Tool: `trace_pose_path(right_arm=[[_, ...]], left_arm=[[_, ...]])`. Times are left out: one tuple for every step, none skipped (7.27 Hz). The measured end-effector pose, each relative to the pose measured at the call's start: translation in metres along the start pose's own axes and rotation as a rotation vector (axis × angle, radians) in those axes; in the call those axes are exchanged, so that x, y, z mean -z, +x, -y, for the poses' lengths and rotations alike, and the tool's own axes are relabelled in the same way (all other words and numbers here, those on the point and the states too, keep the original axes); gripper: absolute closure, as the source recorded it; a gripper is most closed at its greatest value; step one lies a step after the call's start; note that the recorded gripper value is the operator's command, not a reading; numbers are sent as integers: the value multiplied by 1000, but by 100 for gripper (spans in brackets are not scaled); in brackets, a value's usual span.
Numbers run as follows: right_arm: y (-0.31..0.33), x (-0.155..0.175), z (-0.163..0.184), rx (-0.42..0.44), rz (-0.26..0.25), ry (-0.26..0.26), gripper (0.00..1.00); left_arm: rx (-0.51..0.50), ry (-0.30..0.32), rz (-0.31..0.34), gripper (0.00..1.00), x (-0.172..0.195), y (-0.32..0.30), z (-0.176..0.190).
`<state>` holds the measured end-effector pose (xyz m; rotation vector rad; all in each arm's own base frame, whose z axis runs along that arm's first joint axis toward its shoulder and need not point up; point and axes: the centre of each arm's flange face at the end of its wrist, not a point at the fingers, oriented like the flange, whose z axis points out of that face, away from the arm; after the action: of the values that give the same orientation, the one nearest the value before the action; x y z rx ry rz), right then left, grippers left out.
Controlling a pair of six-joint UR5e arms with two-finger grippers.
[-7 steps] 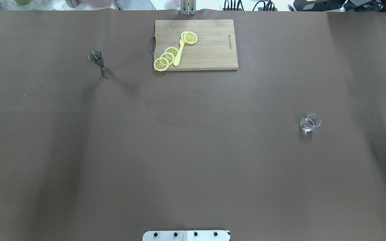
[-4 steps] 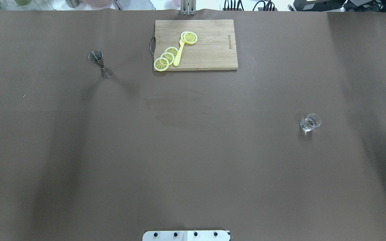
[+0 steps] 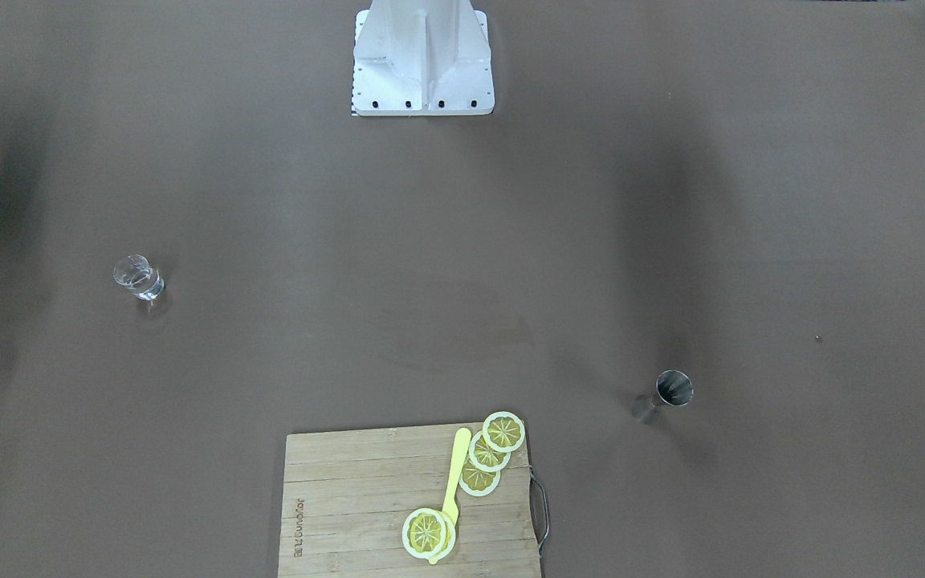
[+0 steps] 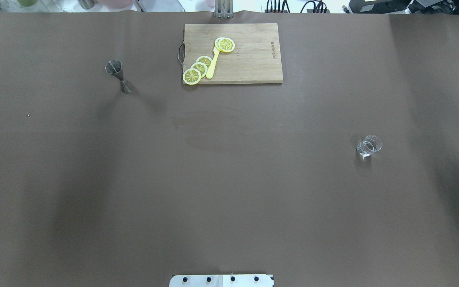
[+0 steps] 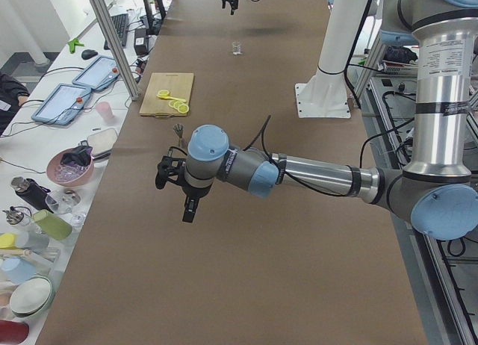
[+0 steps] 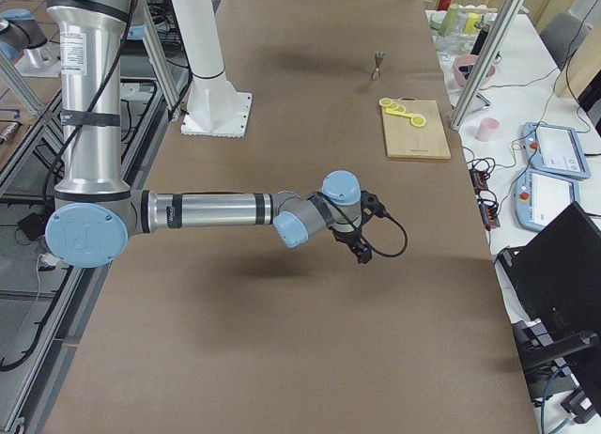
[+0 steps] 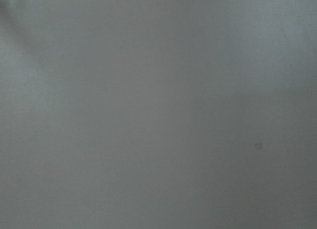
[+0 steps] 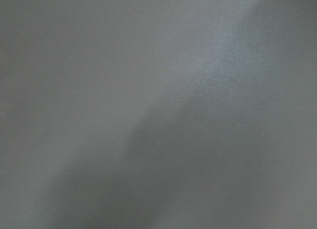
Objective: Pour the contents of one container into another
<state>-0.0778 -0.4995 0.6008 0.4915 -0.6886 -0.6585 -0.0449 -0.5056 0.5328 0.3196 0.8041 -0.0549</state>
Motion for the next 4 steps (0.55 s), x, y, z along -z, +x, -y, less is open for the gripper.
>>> trace_pose_path(right_arm=[[2,4,1,52,-3,10,0],[1,10,6,86,6,27,0],[-4,15,16,116,25,48,0],[-9,18,31,140,45,71,0]], left_arm=[[-9,19,25,3,-10,39,14],[-9,51,43,3,-23,79,21],[-11,96,46,3,-41,122,24],[-15,143,48,3,-66,166,21]])
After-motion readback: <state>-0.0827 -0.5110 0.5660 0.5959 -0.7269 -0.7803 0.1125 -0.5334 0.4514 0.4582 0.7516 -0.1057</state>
